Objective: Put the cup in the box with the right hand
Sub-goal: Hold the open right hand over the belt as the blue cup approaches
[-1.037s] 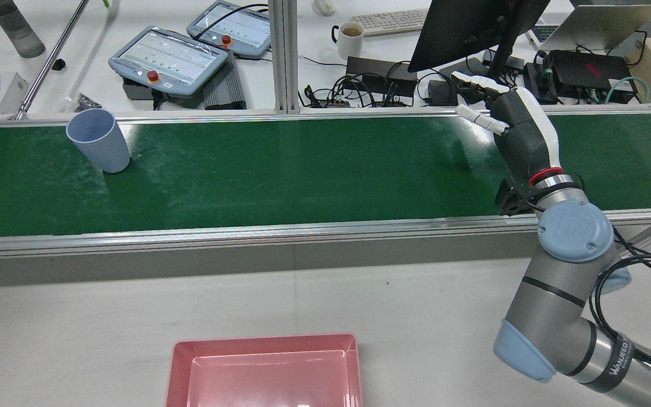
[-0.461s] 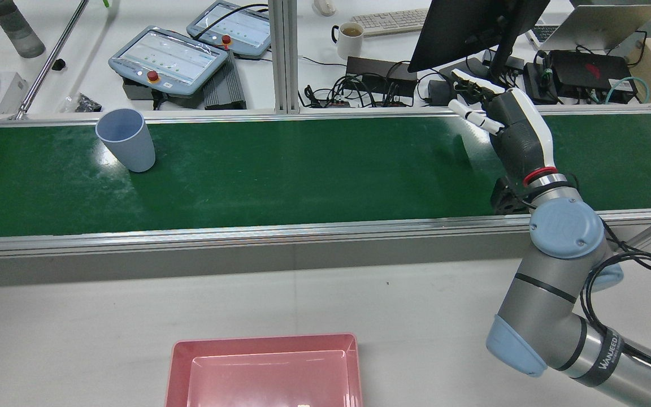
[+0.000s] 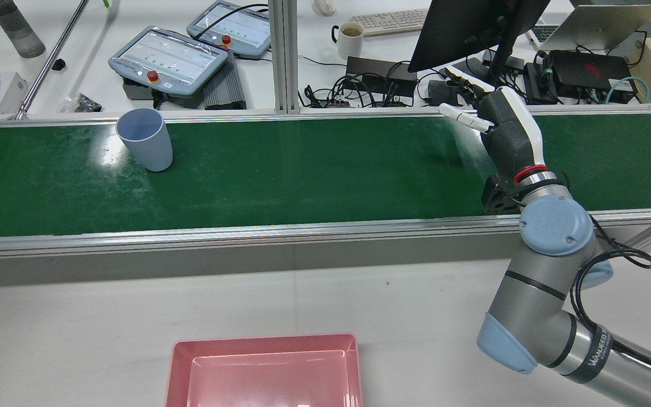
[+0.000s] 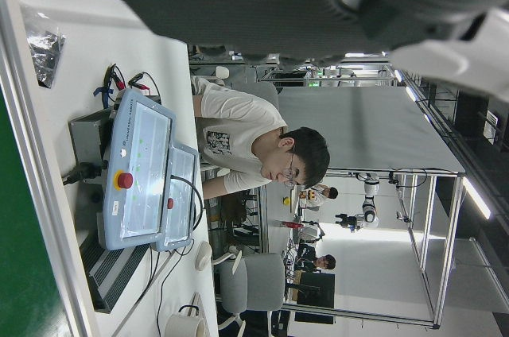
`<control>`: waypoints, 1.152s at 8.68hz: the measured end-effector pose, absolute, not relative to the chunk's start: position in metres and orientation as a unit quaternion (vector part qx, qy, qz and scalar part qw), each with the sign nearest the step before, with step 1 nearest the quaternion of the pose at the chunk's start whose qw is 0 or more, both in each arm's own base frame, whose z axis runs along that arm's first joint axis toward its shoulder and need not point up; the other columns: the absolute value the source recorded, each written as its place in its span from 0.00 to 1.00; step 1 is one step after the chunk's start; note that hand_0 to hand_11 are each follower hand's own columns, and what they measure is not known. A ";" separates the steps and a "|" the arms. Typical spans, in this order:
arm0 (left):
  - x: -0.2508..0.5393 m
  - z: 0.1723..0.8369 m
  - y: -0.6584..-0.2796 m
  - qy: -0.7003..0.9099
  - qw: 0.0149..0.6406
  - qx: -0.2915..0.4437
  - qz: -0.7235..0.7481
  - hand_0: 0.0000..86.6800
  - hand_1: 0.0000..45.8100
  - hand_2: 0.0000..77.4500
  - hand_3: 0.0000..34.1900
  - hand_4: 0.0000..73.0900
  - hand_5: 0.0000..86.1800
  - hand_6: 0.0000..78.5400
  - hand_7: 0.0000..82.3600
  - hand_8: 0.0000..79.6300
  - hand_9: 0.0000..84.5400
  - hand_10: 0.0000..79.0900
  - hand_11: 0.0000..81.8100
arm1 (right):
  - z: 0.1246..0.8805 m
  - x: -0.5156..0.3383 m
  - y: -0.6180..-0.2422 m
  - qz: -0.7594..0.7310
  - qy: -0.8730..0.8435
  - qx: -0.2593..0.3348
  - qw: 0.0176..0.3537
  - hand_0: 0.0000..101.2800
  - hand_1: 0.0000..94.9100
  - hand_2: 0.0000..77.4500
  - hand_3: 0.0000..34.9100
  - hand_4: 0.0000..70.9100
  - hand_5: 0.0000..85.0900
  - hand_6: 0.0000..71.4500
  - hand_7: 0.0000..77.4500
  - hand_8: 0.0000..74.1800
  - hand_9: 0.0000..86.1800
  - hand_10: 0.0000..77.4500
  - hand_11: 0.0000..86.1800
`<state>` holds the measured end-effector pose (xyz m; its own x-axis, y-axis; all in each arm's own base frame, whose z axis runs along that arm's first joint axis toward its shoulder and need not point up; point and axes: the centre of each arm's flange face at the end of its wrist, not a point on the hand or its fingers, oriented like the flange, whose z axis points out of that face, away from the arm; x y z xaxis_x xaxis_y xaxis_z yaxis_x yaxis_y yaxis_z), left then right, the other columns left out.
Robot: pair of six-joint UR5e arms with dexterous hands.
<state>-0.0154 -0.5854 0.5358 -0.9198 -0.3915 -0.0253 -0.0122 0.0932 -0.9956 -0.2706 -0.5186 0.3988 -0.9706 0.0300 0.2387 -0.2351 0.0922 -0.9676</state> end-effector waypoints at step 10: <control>-0.016 0.536 -0.585 0.725 0.144 -0.139 -0.659 0.00 0.01 0.01 0.00 0.00 0.00 0.00 0.00 0.00 0.00 0.00 0.00 | 0.397 -0.290 -0.508 0.667 -0.734 0.056 0.112 0.47 0.01 0.02 0.00 0.26 0.02 0.09 0.44 0.10 0.18 0.00 0.01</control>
